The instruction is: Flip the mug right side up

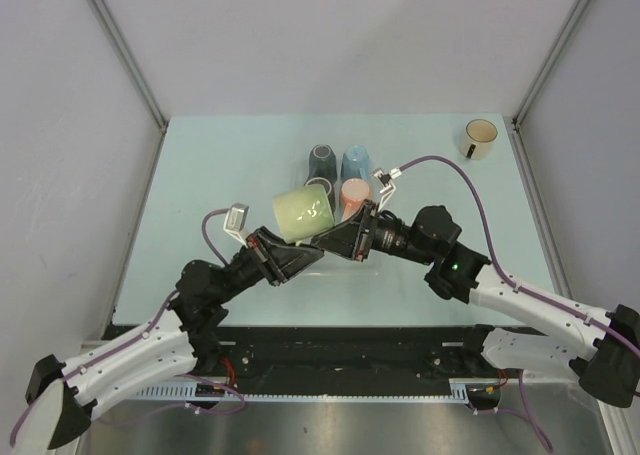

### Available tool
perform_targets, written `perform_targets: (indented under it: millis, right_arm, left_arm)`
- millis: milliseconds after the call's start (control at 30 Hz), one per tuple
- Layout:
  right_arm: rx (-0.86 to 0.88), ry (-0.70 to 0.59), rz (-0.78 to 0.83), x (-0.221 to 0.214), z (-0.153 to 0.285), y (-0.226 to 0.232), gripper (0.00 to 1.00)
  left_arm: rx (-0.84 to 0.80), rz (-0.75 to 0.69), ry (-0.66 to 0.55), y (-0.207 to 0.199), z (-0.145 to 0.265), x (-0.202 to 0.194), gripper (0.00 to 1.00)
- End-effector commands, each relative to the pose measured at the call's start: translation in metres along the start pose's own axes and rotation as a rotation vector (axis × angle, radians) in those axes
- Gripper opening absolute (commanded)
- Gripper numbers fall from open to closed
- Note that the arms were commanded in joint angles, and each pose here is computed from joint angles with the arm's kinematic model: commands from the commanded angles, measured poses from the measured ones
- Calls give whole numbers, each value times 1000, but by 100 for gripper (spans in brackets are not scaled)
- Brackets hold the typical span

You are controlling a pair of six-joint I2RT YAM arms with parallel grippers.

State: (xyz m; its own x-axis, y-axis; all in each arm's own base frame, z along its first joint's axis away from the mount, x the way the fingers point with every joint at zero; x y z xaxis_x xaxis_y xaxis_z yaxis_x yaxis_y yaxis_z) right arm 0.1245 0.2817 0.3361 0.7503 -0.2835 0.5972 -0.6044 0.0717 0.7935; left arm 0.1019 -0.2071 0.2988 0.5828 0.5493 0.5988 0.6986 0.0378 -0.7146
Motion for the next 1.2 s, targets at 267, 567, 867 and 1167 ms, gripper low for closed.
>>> perform_targets:
  millis: [267, 567, 867, 1167]
  right_arm:
    - [60, 23, 87, 1, 8, 23, 5]
    - [83, 32, 120, 5, 11, 33, 44]
    - [89, 35, 134, 7, 10, 36, 50]
    - [59, 32, 159, 8, 15, 35, 54]
  left_arm:
    - [62, -103, -121, -5, -4, 25, 0]
    - [16, -131, -116, -10, -1, 24, 0]
    - [3, -147, -152, -14, 4, 28, 0]
    - [13, -229, -195, -29, 7, 44, 0]
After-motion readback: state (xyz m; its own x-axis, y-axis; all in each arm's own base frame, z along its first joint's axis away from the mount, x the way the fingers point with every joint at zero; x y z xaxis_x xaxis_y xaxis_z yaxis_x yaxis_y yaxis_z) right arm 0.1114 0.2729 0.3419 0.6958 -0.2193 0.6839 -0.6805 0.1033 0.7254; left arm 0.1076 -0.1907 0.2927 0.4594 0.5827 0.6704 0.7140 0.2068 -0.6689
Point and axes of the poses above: each gripper's point midway between its finger pads, its own z axis back along the fingers, its own y axis along the line the jaws close on, x = y × z, the point moved 7 cm from there along z, back along the fingers, and after that the axes turned 4 degrees about -z, right-handed, at the moved point
